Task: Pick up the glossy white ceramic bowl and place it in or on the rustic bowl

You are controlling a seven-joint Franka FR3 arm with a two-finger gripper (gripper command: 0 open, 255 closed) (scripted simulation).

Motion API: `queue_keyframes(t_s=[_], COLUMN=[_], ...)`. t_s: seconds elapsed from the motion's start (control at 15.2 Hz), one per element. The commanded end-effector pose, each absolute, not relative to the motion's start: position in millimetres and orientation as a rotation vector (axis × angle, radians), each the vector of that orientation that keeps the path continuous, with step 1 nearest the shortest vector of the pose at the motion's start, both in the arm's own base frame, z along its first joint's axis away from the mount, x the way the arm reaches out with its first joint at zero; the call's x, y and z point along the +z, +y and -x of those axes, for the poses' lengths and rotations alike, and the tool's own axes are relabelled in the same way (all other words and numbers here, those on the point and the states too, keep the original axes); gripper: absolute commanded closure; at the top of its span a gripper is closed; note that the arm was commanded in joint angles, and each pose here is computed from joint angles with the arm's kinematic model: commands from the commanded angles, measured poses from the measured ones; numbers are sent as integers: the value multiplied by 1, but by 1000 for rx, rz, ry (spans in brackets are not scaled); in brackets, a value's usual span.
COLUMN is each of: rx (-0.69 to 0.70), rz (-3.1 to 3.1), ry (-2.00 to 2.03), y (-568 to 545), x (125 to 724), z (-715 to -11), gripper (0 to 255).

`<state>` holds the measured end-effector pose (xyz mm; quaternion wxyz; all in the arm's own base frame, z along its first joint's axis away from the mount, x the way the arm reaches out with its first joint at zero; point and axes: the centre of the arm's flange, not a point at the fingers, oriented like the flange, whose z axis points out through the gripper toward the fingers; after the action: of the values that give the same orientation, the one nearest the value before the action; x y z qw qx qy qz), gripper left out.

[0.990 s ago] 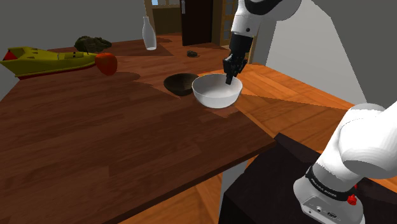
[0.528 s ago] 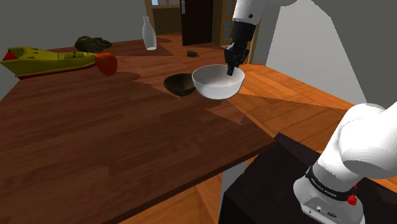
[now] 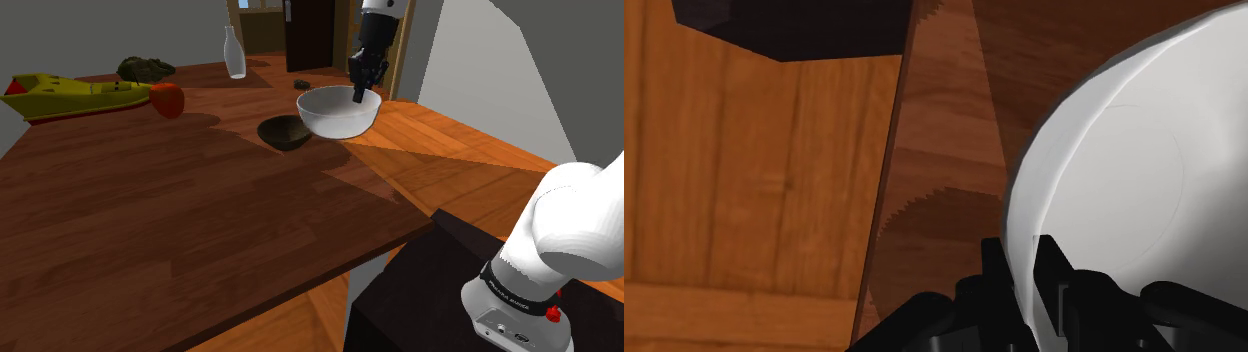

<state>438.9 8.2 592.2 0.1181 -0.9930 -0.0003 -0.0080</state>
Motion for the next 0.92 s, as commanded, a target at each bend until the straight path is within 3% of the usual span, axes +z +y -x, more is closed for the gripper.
queue_keyframes(t_s=[0.0, 0.86], rx=[-23, -23], rz=[2905, 2905], ry=[-1, -1], y=[7, -6], x=[597, 617], z=[-462, -632], gripper=[255, 255])
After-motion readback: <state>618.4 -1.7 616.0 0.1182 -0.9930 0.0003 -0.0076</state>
